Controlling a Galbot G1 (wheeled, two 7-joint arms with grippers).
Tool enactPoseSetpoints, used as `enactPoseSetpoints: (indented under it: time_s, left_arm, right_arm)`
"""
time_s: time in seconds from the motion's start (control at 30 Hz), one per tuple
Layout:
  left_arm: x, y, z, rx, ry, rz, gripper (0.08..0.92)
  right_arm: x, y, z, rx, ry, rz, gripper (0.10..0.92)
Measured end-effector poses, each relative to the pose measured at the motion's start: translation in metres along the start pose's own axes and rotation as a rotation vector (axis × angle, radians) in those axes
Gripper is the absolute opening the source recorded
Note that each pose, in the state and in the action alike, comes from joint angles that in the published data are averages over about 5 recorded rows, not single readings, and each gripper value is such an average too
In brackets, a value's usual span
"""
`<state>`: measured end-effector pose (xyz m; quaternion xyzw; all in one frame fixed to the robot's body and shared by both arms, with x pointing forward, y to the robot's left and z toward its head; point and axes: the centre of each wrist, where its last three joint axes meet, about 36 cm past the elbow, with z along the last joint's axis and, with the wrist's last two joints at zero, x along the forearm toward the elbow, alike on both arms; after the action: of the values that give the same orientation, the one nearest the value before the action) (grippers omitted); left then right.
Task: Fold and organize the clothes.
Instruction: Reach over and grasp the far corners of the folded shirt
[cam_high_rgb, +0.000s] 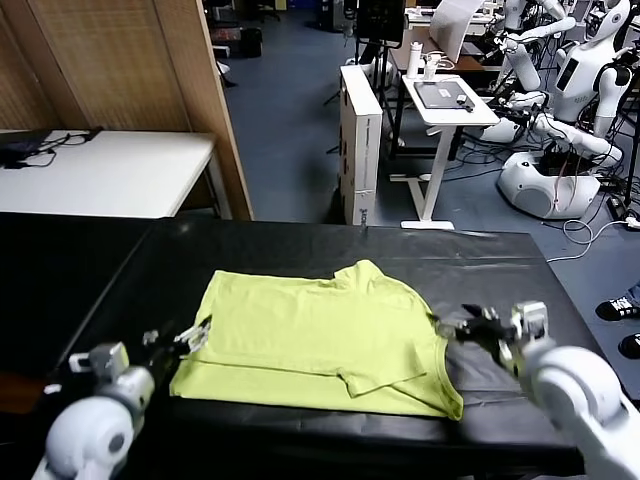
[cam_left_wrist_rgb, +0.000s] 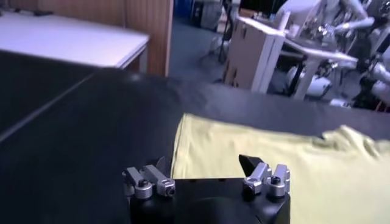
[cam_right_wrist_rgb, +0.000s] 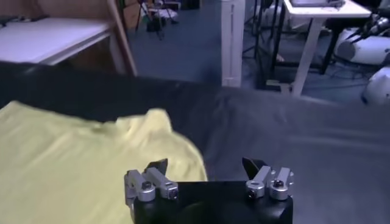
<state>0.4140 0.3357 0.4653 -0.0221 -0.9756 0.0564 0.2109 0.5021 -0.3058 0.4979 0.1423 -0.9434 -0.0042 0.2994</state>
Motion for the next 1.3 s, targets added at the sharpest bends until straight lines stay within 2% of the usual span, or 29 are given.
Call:
enactPoseSetpoints:
  time_s: [0.3,0.57,0.93,1.13,1.3]
  left_arm:
    - [-0.057,0.001,-0.003,-0.012,0.038,0.015,0.907]
    - [-0.091,0.005,-0.006,-0.017,0.068,0.014,0.907]
    - [-0.116,0.006,-0.008,0.000,0.092,0.016,0.907]
    - [-0.125,0.004,-0.007,0.008,0.102,0.017,0.907]
    - [-0.127,0.004,-0.006,0.011,0.108,0.017,0.906]
  right_arm:
    - [-0.045,0.009,-0.005,0.011,0.043,-0.046,0.907]
    - [-0.064,0.009,-0.011,0.050,0.067,-0.106,0.907]
    - [-0.077,0.008,-0.015,0.052,0.066,-0.114,0.901]
    - [-0.078,0.009,-0.014,0.052,0.065,-0.115,0.810]
    - [-0.078,0.008,-0.014,0.054,0.068,-0.114,0.770]
